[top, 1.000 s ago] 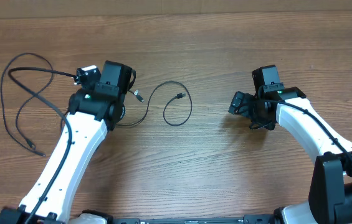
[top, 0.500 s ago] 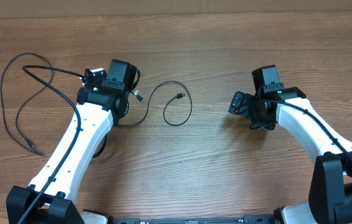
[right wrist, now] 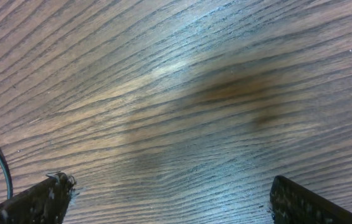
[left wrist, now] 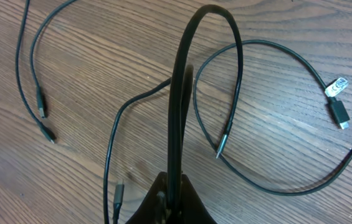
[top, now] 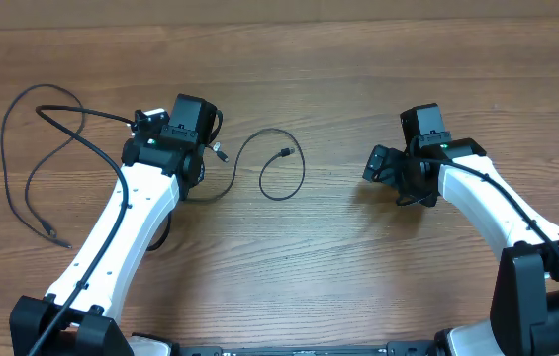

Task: Untangle cables
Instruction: 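Carry the held cable further left, out of the pile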

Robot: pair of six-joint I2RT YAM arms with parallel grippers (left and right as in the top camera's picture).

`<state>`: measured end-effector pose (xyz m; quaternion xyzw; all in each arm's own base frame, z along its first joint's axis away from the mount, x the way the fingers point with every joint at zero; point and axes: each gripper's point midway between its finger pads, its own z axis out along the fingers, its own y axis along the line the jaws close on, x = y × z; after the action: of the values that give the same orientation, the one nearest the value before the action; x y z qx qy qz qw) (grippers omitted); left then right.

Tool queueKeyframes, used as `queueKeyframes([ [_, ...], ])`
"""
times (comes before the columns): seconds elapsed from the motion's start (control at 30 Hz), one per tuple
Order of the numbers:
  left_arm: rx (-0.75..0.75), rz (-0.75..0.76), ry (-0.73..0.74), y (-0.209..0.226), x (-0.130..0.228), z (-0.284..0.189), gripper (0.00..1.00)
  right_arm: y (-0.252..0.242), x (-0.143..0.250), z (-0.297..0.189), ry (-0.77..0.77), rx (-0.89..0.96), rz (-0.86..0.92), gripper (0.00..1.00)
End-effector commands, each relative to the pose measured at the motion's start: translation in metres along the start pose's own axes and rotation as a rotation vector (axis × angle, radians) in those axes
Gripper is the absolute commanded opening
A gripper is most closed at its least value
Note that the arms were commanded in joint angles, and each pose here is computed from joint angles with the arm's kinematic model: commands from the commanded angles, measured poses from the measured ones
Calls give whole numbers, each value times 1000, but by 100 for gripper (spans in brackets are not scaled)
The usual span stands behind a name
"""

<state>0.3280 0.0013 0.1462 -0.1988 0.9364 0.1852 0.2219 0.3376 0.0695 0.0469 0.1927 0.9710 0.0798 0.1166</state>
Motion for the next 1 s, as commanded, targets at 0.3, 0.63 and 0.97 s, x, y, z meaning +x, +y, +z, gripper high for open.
queueKeyframes([
  [0.3, 27, -88, -34, -4, -12, 2, 4, -3, 1, 2, 1, 12, 7, 100],
  [0.63, 33, -366, -99, 48, -56, -6, 4, -3, 1, 2, 1, 12, 7, 100],
  [0.97, 137, -811, -436, 154, -131, -88, 4, -3, 1, 2, 1, 12, 7, 100],
])
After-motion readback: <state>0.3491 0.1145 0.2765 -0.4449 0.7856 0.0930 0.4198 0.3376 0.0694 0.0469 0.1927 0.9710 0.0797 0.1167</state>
